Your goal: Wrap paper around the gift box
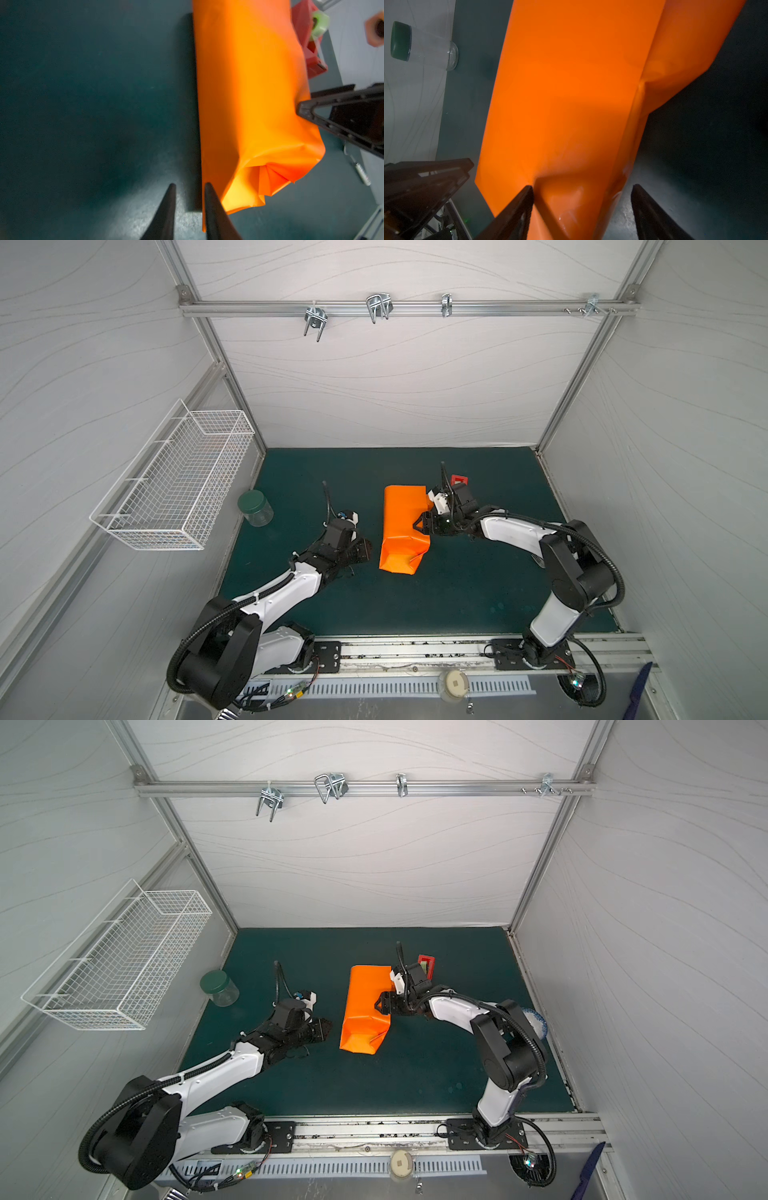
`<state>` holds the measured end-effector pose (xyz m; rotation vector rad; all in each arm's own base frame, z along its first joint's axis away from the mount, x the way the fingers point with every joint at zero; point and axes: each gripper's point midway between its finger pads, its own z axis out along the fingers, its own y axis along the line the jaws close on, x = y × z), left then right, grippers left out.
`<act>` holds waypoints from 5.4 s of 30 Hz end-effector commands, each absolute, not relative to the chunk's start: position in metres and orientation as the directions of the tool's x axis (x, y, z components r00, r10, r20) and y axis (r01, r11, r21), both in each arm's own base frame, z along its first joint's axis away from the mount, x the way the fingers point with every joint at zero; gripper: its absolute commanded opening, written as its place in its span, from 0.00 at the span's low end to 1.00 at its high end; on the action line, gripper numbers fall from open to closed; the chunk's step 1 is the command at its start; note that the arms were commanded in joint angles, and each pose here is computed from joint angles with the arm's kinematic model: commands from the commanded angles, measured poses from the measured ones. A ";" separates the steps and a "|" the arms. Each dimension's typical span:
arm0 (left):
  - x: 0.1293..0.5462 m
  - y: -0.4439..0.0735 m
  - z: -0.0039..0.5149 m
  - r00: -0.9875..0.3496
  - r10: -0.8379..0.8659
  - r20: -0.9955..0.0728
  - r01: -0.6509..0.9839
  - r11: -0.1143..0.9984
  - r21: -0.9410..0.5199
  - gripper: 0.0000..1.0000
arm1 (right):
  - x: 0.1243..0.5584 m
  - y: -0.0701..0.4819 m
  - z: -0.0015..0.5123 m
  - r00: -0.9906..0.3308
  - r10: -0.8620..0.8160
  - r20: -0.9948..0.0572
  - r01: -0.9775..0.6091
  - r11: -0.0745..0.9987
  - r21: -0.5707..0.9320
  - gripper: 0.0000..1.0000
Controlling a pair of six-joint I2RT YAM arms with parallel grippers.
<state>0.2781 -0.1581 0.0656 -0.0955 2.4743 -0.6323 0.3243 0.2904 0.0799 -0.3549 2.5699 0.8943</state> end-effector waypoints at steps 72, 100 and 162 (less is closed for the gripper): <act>0.291 -0.239 0.038 -0.846 -0.140 -0.515 0.149 0.865 -0.479 0.21 | 0.306 0.298 0.051 -0.915 -0.155 -0.373 -0.347 0.773 0.531 0.73; 0.296 -0.238 0.017 -0.820 -0.182 -0.543 0.107 0.883 -0.457 0.31 | 0.303 0.298 0.046 -0.915 -0.166 -0.367 -0.350 0.779 0.520 0.72; 0.287 -0.237 0.001 -0.817 -0.074 -0.572 0.159 0.924 -0.347 0.07 | 0.302 0.300 0.049 -0.912 -0.178 -0.370 -0.361 0.777 0.516 0.72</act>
